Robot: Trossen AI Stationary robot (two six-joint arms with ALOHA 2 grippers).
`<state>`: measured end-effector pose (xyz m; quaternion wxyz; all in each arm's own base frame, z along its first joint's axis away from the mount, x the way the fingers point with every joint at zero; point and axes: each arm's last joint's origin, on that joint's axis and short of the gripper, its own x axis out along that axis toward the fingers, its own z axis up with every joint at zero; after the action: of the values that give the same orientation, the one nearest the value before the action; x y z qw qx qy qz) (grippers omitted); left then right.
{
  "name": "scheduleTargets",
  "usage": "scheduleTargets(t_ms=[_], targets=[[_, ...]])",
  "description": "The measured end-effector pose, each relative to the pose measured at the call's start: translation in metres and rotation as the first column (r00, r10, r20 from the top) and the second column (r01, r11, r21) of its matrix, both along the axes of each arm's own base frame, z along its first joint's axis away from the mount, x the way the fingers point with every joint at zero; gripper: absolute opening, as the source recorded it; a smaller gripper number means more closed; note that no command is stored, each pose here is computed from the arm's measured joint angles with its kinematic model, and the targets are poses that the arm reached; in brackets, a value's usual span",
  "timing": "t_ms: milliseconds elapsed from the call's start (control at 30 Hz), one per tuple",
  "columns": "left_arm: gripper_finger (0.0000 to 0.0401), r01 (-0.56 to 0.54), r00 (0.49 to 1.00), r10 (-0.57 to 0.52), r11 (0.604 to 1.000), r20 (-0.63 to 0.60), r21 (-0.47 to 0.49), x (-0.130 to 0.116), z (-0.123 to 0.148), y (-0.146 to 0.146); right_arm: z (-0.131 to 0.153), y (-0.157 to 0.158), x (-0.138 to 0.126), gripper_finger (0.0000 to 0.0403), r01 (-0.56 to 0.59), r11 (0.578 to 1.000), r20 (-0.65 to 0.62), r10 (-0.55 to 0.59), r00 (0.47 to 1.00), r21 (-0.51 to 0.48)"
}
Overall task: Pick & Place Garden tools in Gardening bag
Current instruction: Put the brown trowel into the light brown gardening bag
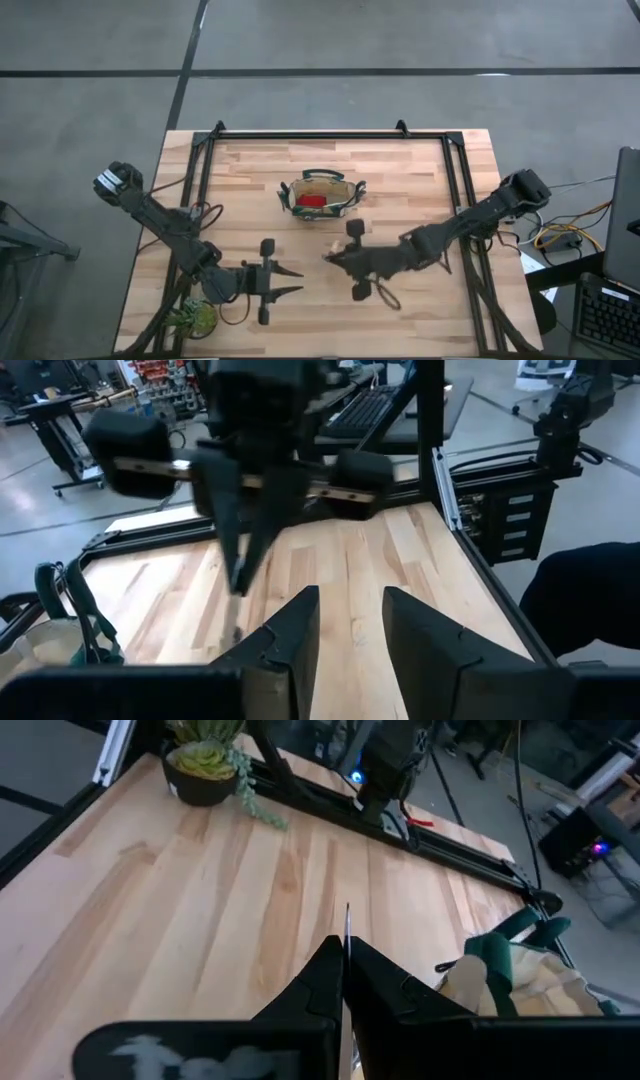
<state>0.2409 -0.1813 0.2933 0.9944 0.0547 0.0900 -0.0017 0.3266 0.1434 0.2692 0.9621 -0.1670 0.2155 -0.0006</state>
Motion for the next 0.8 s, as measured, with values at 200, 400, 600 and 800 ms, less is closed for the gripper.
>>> scheduleTargets(t_ms=[200, 400, 600, 800], targets=[[0.0117, 0.0, 1.0, 0.0, 1.0, 0.001, 0.0, 0.0, 0.0, 0.0, -0.008, -0.033, -0.017, 0.0008, -0.029, 1.0, 0.051, 0.029, 0.998, 0.005], [0.0117, 0.0, 1.0, 0.0, 1.0, 0.003, -0.002, 0.0, 0.0, 0.0, -0.01, -0.057, -0.032, 0.0008, -0.056, 0.997, 0.111, 0.062, 0.992, -0.058], [0.0117, 0.0, 1.0, 0.0, 1.0, 0.014, -0.011, 0.0, 0.002, 0.0, -0.013, -0.08, -0.034, 0.0008, -0.037, 0.991, 0.137, 0.055, 0.989, -0.129], [0.0117, -0.002, 0.999, 0.003, 1.0, 0.032, -0.027, 0.0, 0.005, 0.001, -0.01, -0.093, -0.032, 0.0008, -0.052, 0.984, 0.138, 0.077, 0.988, -0.171]])
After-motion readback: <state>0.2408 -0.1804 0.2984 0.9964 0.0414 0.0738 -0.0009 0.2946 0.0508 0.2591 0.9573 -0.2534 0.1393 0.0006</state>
